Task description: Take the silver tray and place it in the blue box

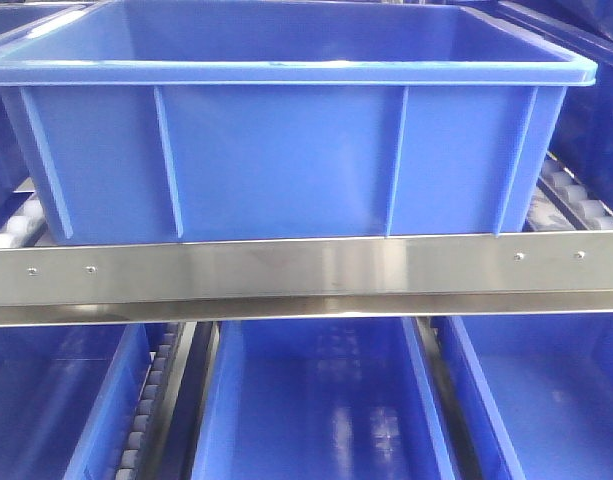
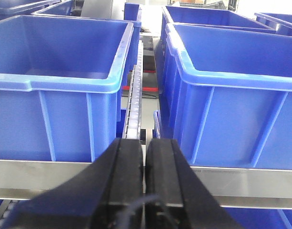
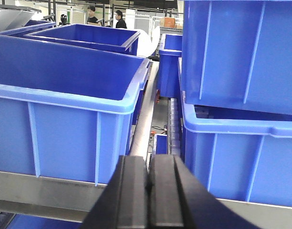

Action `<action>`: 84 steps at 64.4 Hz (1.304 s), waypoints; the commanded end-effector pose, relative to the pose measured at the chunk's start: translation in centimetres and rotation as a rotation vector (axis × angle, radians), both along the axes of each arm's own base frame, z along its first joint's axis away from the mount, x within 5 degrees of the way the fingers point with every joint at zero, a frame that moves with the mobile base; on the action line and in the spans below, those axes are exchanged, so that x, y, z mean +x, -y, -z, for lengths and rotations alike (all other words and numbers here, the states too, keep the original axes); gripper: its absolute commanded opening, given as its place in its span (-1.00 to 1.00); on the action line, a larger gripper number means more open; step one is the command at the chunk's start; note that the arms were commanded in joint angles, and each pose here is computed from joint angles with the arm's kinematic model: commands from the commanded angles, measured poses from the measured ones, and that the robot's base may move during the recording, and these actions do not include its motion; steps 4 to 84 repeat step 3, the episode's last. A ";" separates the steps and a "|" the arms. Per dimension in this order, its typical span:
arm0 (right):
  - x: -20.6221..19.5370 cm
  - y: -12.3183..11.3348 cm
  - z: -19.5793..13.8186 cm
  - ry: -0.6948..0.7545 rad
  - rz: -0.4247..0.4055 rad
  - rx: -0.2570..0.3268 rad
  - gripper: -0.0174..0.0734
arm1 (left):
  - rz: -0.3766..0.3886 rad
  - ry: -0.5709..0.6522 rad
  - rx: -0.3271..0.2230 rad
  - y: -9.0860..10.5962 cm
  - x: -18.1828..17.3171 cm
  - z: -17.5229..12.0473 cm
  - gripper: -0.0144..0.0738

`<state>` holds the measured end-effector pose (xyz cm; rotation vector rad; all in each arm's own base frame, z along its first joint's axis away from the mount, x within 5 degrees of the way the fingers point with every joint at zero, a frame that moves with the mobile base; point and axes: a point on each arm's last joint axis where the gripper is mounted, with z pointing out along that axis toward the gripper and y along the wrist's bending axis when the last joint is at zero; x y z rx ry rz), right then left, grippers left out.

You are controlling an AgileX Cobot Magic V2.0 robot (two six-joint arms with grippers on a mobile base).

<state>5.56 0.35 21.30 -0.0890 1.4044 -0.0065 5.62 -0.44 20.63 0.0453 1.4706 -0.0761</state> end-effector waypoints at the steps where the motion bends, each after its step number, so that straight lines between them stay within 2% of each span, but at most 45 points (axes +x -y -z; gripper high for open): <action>1: -0.5 0.0 -1.4 0.121 0.003 0.005 -0.50 | 0.009 0.077 -0.003 0.0 -0.1 -0.2 -0.67; 84: -0.5 0.0 -1.4 0.121 0.003 0.005 -0.50 | 0.009 0.077 -0.003 0.0 -0.1 -0.2 -0.67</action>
